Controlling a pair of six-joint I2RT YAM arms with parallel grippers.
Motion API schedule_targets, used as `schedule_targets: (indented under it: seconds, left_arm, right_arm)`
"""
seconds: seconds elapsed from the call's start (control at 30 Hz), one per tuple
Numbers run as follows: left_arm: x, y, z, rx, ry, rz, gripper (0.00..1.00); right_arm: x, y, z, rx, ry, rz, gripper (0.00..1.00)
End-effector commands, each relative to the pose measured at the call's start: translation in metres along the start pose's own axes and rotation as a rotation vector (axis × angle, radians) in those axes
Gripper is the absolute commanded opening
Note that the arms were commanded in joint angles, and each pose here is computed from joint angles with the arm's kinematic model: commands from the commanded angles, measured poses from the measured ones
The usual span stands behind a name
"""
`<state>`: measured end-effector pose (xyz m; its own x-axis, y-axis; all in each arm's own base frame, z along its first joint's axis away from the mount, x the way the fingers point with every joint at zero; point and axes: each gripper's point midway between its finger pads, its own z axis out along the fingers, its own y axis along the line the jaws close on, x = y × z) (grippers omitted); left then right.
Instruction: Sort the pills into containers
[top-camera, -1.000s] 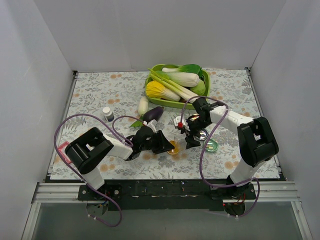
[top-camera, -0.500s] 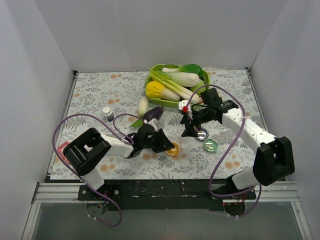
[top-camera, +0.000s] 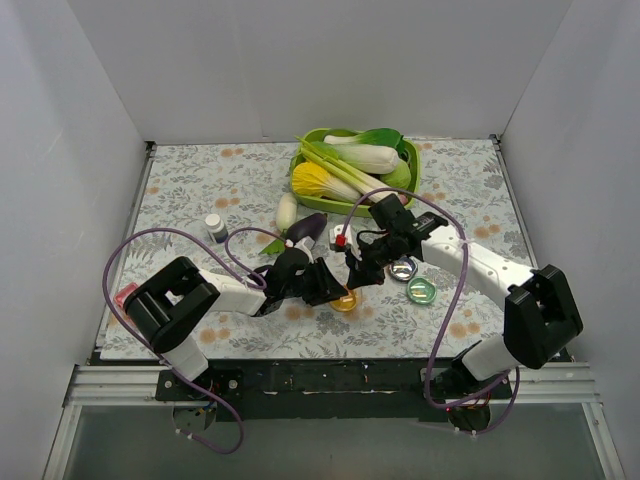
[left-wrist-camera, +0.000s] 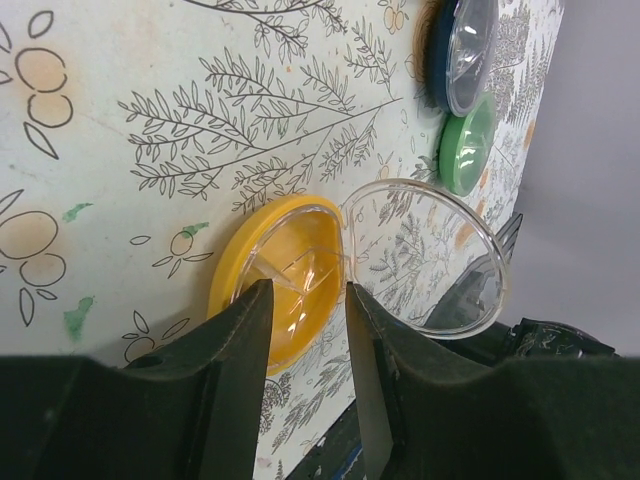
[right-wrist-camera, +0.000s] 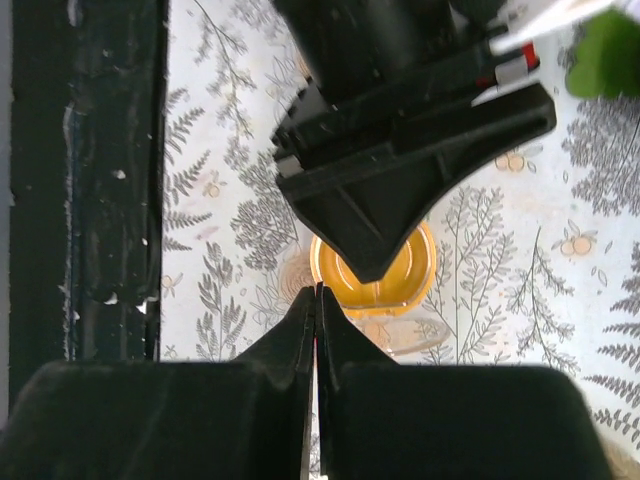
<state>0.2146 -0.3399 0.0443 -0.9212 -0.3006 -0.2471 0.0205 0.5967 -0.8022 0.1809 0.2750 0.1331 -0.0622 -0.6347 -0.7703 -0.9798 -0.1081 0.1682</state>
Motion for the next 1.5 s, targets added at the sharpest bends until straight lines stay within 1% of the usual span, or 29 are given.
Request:
schedule_targets:
  seconds: [0.0, 0.2, 0.47, 0.53, 0.63, 0.77, 0.93, 0.97, 1.03, 1.07, 1.1, 1.13, 1.17, 1.2, 1.23, 1.27, 1.3, 1.33, 1.37, 1.4, 1.43, 1.47]
  left_arm:
    - [-0.012, -0.016, -0.007, 0.033, -0.044, 0.003, 0.35]
    - [-0.011, -0.015, -0.007, 0.026, -0.041, 0.000, 0.35]
    - [-0.009, -0.009, -0.006, 0.014, -0.033, -0.011, 0.35]
    - [-0.009, -0.010, -0.006, 0.019, -0.032, -0.010, 0.35]
    - [-0.011, -0.017, -0.007, 0.036, -0.034, -0.008, 0.36]
    - [-0.016, -0.036, -0.012, 0.087, -0.040, -0.002, 0.40]
    - [-0.029, -0.076, -0.032, 0.182, -0.080, 0.020, 0.44]
    - [-0.030, -0.076, -0.035, 0.169, -0.089, 0.020, 0.45]
    - [-0.034, -0.081, -0.044, 0.174, -0.114, 0.044, 0.45]
    - [-0.039, -0.084, -0.053, 0.167, -0.143, 0.056, 0.45]
    - [-0.040, -0.081, -0.057, 0.155, -0.158, 0.089, 0.47]
    - [-0.042, -0.075, -0.061, 0.132, -0.178, 0.106, 0.48]
    - [-0.044, -0.076, -0.074, 0.123, -0.206, 0.132, 0.49]
    - [-0.053, -0.068, -0.080, 0.084, -0.262, 0.150, 0.50]
    - [-0.056, -0.063, -0.088, 0.061, -0.292, 0.202, 0.56]
    - [-0.061, -0.054, -0.105, 0.018, -0.344, 0.217, 0.61]
    - [-0.074, -0.047, -0.117, -0.022, -0.427, 0.224, 0.67]
    - [-0.080, -0.044, -0.128, -0.037, -0.474, 0.243, 0.82]
    - [-0.079, -0.025, -0.137, -0.105, -0.489, 0.244, 0.91]
    - [-0.086, -0.035, -0.161, -0.064, -0.558, 0.248, 0.98]
    - [-0.093, -0.031, -0.173, -0.087, -0.611, 0.264, 0.98]
    - [-0.094, -0.027, -0.183, -0.099, -0.631, 0.274, 0.98]
  right_arm:
    - [0.027, -0.007, 0.004, 0.027, 0.108, 0.047, 0.01]
    - [0.044, -0.013, 0.005, 0.060, 0.183, 0.069, 0.01]
    - [0.054, -0.020, -0.002, 0.121, 0.233, 0.066, 0.01]
    - [0.052, -0.017, -0.002, 0.105, 0.230, 0.068, 0.01]
    - [0.043, -0.012, -0.003, 0.077, 0.204, 0.053, 0.06]
    - [0.024, -0.006, -0.008, 0.037, 0.161, 0.022, 0.13]
    - [-0.009, 0.003, -0.023, 0.009, 0.096, -0.030, 0.21]
    - [-0.015, 0.005, -0.028, 0.013, 0.081, -0.041, 0.27]
    - [-0.028, 0.009, -0.035, 0.013, 0.053, -0.058, 0.33]
    - [-0.034, 0.011, -0.040, 0.028, 0.037, -0.071, 0.40]
    - [-0.037, 0.008, -0.044, 0.062, 0.034, -0.078, 0.43]
    - [-0.035, 0.007, -0.046, 0.096, 0.035, -0.044, 0.47]
    - [-0.052, -0.006, -0.055, 0.206, -0.030, -0.098, 0.63]
    - [-0.049, -0.024, -0.065, 0.344, -0.018, -0.094, 0.74]
    - [-0.026, -0.028, -0.059, 0.391, -0.012, -0.042, 0.90]
    - [-0.041, -0.035, -0.070, 0.480, -0.123, 0.016, 0.98]
    - [-0.027, -0.041, -0.076, 0.534, -0.112, 0.085, 0.98]
    - [-0.020, -0.038, -0.073, 0.518, -0.101, 0.112, 0.98]
    - [-0.020, -0.038, -0.070, 0.489, -0.088, 0.127, 0.93]
    - [-0.012, -0.029, -0.065, 0.440, -0.047, 0.181, 0.89]
    - [-0.011, -0.028, -0.064, 0.429, -0.039, 0.202, 0.87]
    - [-0.004, -0.028, -0.060, 0.421, -0.027, 0.226, 0.84]
